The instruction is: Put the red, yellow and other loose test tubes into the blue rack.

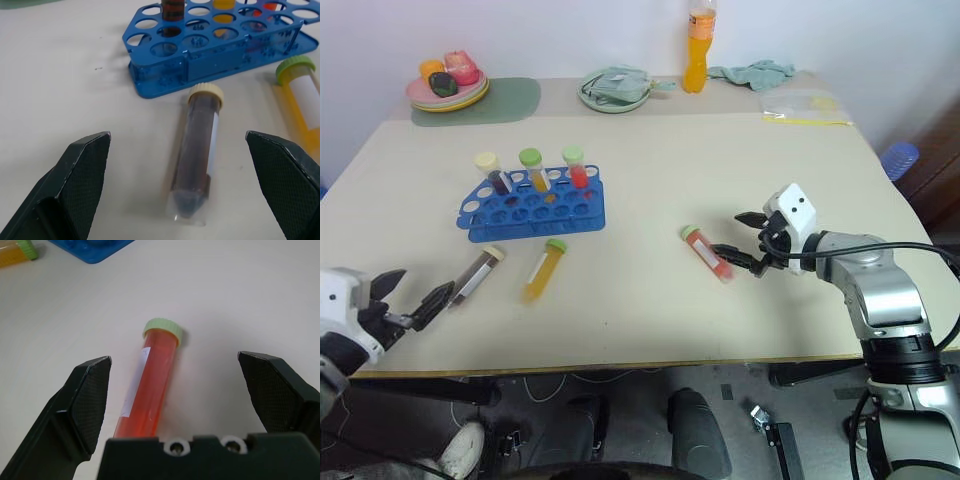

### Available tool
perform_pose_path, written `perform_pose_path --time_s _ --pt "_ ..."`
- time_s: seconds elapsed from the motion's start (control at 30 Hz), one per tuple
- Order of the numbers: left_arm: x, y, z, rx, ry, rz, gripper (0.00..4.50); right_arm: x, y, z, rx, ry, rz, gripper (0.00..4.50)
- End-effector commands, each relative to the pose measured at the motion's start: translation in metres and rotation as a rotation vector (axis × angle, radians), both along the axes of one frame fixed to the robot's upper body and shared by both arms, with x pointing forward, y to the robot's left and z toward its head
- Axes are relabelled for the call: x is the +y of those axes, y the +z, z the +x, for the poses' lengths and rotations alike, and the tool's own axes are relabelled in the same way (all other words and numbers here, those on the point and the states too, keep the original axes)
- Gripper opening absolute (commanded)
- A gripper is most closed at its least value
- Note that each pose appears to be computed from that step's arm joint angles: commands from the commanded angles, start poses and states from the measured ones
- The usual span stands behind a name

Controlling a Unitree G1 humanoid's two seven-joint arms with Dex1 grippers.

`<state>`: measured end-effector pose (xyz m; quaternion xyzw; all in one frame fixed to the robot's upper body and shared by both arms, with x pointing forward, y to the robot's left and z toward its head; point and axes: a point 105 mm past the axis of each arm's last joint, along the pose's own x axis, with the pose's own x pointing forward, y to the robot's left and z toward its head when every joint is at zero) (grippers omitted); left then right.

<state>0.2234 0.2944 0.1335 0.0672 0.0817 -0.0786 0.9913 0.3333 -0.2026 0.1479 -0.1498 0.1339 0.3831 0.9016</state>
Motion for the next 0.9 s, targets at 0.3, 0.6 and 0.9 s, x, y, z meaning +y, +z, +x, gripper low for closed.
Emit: perform_pose_path --time_s 0.3,0.6,0.9 --pt "-0.05 0.009 0.011 -0.059 -0.154 -0.011 4.45 0.012 0.017 0.002 0.043 -0.021 0.011 4.5" --pt "-0.148 0.01 0.009 -0.051 -0.554 -0.045 4.45 0.039 0.016 0.009 0.33 -0.209 -0.11 4.5" --pt "-0.19 0.003 0.011 -0.062 -0.67 -0.105 4.45 0.055 0.006 0.02 0.56 -0.31 -0.25 4.5"
